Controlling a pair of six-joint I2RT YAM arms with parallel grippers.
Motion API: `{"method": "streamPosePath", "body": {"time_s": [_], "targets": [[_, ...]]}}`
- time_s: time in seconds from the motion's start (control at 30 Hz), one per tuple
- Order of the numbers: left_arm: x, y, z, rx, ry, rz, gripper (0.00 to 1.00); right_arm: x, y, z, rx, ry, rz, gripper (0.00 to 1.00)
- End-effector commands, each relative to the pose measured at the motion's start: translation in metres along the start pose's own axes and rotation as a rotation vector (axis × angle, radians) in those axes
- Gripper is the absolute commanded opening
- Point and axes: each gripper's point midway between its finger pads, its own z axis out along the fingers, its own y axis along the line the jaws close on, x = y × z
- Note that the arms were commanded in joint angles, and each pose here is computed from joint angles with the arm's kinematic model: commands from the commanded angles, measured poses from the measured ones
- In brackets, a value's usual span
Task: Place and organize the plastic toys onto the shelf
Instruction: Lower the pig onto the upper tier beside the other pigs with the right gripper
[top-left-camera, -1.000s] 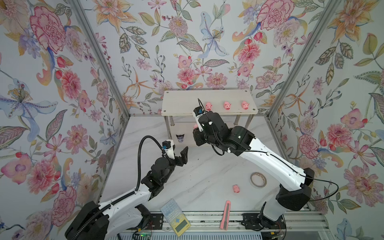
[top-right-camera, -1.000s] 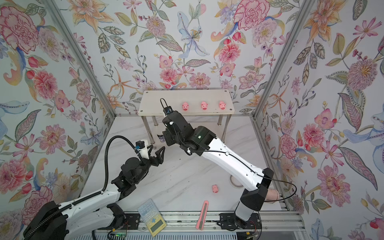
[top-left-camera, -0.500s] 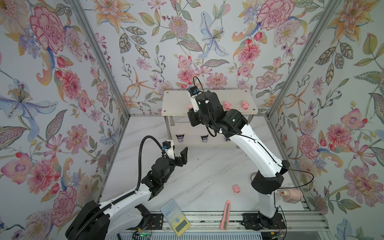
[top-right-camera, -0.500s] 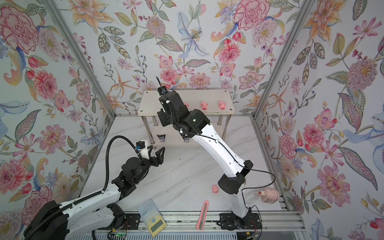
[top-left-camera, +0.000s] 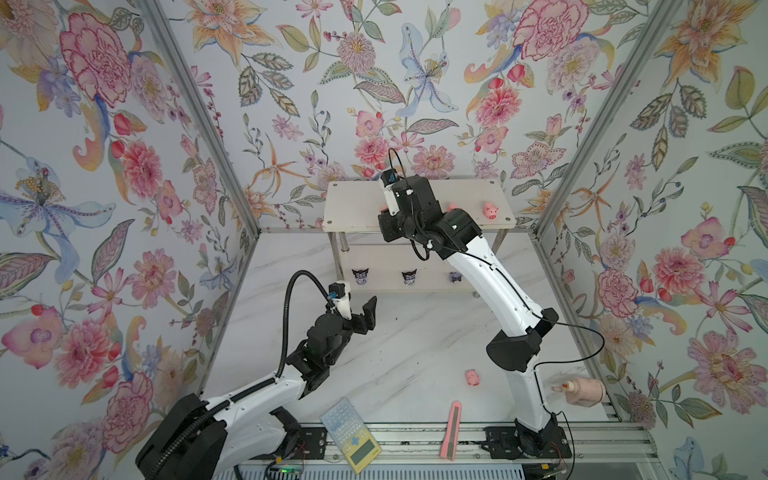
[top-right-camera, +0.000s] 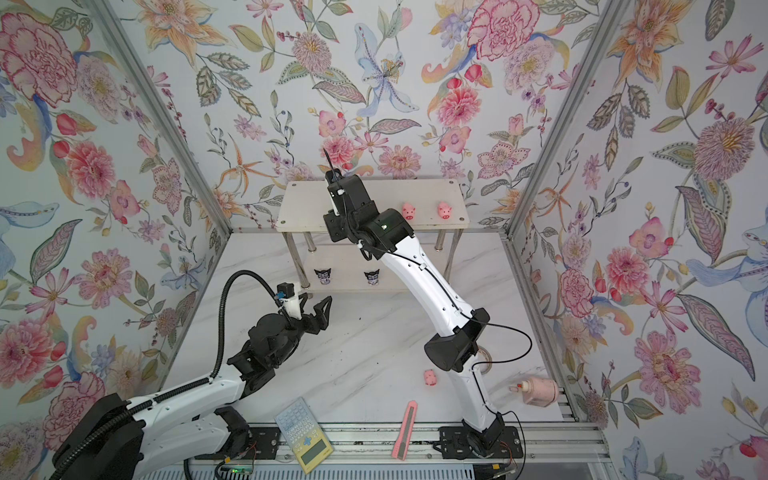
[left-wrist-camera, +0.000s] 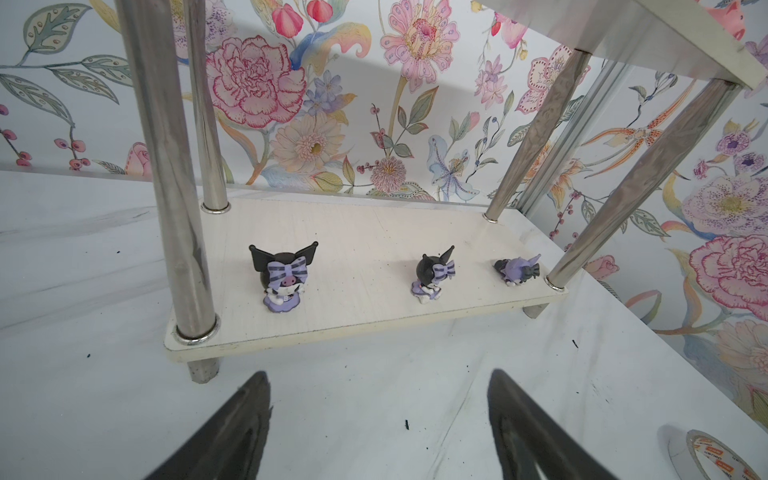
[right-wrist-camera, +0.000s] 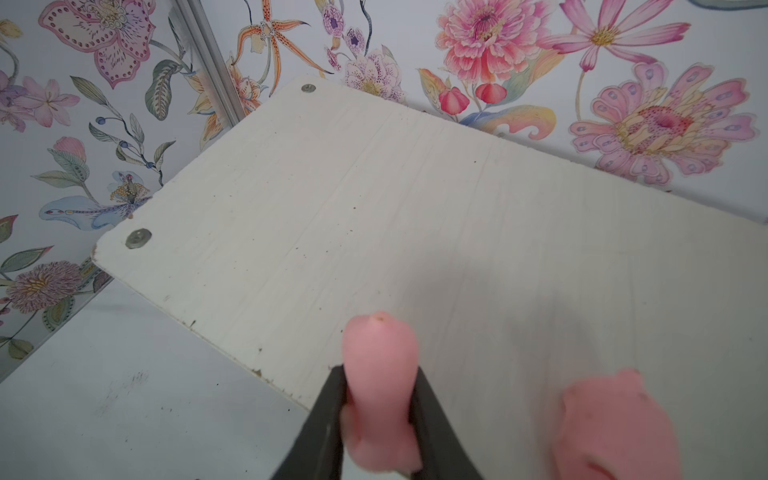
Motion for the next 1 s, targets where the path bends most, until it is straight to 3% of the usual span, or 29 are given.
{"method": "streamPosePath", "body": {"time_s": [0.0, 0.57, 0.8, 0.97], "targets": [[-0.002, 0.004, 0.003, -0.016, 0.000, 0.015, 0.83, -0.008, 0.006, 0.002, -0.038, -0.029, 0.031, 0.27], [0.000, 0.003, 0.006, -0.012, 0.008, 0.011, 0.83, -0.004, -0.005, 0.023, -0.026, -0.022, 0.072, 0.31], [0.001, 0.003, 0.007, -0.013, 0.013, 0.019, 0.84, 0.001, -0.005, 0.028, -0.020, -0.009, 0.074, 0.50], [0.000, 0.003, 0.008, -0.016, 0.012, 0.024, 0.85, 0.001, -0.006, 0.023, -0.008, -0.008, 0.073, 0.56]]}}
